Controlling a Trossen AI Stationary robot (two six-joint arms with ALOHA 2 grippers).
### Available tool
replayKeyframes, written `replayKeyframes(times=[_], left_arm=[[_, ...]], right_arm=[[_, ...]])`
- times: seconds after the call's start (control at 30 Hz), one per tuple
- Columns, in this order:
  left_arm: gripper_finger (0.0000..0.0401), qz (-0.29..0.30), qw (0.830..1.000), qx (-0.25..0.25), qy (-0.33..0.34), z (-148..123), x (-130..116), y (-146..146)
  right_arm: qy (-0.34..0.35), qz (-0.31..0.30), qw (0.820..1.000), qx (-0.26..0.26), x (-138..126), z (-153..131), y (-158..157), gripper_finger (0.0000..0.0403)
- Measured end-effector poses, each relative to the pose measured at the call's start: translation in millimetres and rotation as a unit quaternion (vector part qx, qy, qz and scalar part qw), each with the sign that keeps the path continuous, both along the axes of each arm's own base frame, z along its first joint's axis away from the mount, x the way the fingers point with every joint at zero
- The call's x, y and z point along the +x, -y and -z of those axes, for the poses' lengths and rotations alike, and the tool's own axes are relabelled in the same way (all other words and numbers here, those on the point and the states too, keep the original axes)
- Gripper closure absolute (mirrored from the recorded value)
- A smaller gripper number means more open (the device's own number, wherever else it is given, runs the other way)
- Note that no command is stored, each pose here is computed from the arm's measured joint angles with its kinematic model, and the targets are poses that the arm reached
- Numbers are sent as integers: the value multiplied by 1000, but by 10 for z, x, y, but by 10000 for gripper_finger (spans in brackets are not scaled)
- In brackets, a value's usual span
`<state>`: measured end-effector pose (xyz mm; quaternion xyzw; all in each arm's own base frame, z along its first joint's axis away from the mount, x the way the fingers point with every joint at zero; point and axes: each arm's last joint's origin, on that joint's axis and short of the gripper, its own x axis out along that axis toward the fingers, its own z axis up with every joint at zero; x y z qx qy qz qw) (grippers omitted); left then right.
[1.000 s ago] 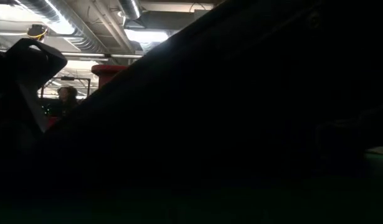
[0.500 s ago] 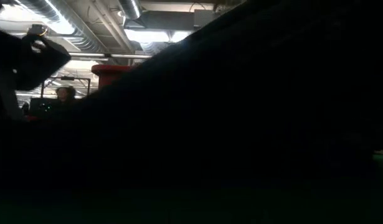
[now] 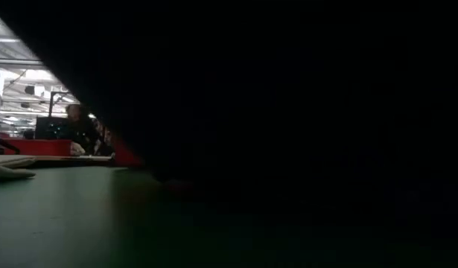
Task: Fold Laundry from Bin
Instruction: Fold the dark blue pants
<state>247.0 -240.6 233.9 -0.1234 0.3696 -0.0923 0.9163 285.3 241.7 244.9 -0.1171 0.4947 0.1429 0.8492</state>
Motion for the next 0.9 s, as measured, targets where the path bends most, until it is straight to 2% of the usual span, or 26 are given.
replayKeyframes(times=[0.4, 0.53, 0.67, 0.9], left_arm=[[398, -45, 994, -60, 78, -649, -15, -514], [398, -55, 990, -57, 113, -842, -24, -737], [398, -73, 986, -42, 144, -982, -7, -975], [399, -117, 980, 11, 163, -1024, 148, -1376]], right_arm=[[83, 21, 996, 15, -290, -638, 258, 350], [111, 43, 993, 11, -432, -853, 405, 350], [125, 72, 989, -18, -567, -994, 584, 350], [78, 160, 982, -56, -681, -1004, 877, 350]])
